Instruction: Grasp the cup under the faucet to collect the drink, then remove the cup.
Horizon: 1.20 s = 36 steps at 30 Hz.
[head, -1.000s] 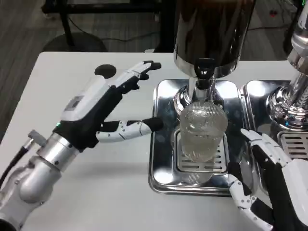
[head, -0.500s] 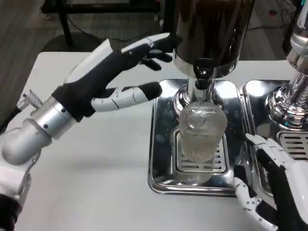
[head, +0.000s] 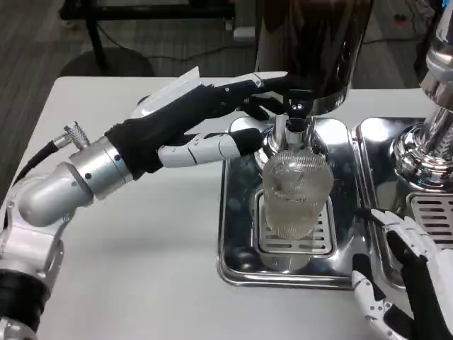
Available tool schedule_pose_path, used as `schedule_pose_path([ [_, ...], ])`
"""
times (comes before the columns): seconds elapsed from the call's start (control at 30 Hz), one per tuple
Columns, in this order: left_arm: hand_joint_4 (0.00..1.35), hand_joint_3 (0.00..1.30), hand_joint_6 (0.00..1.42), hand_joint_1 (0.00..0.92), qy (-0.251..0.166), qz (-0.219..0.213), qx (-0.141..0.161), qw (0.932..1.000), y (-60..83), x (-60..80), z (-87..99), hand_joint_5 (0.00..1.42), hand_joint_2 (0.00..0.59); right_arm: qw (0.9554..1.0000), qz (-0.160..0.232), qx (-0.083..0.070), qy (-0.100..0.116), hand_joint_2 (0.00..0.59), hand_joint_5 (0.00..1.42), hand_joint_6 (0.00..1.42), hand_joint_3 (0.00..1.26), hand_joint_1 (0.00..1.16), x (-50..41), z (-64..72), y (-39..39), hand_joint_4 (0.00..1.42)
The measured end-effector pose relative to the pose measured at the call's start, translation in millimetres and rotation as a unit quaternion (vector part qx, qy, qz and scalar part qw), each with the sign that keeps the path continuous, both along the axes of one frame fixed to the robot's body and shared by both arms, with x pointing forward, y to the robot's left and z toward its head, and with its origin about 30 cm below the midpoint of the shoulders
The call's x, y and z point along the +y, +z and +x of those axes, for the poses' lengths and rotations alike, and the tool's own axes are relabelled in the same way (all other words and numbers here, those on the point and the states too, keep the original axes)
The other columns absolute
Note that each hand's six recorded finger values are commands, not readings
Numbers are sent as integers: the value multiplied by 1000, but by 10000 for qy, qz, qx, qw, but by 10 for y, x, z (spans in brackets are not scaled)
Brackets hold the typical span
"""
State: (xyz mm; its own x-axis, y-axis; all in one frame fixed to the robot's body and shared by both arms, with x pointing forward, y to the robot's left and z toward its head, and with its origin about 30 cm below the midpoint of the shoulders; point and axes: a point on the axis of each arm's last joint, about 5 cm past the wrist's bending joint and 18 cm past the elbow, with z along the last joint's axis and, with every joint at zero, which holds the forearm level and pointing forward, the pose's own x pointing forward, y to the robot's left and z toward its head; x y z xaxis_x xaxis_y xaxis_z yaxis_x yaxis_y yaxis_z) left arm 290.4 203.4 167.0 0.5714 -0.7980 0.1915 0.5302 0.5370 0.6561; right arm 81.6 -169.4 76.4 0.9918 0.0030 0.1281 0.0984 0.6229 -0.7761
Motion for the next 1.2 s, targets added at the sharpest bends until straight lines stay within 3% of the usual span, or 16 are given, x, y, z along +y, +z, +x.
schedule_pose_path([
  [0.4, 174, 221, 292, 61, -253, -15, 21, 9997, 61, 33, 24, 257, 92, 9999, 143, 22, -89, 493, 120, 212, 237, 361, 12, -1, -11, 174],
  [0.87, 198, 235, 305, 75, -415, 78, 56, 9991, 88, 80, 22, 280, 96, 9969, 703, 176, -314, 487, 120, 212, 231, 360, -5, 17, -55, 174],
  [1.07, 208, 239, 321, 79, -470, 146, 39, 9988, 118, 92, 20, 284, 96, 9962, 812, 124, -295, 402, 134, 213, 207, 391, -4, 63, -42, 144],
  [1.2, 210, 243, 323, 79, -505, 194, 40, 9985, 137, 103, 14, 290, 96, 9962, 816, 112, -291, 382, 134, 213, 198, 402, -4, 70, -40, 142],
])
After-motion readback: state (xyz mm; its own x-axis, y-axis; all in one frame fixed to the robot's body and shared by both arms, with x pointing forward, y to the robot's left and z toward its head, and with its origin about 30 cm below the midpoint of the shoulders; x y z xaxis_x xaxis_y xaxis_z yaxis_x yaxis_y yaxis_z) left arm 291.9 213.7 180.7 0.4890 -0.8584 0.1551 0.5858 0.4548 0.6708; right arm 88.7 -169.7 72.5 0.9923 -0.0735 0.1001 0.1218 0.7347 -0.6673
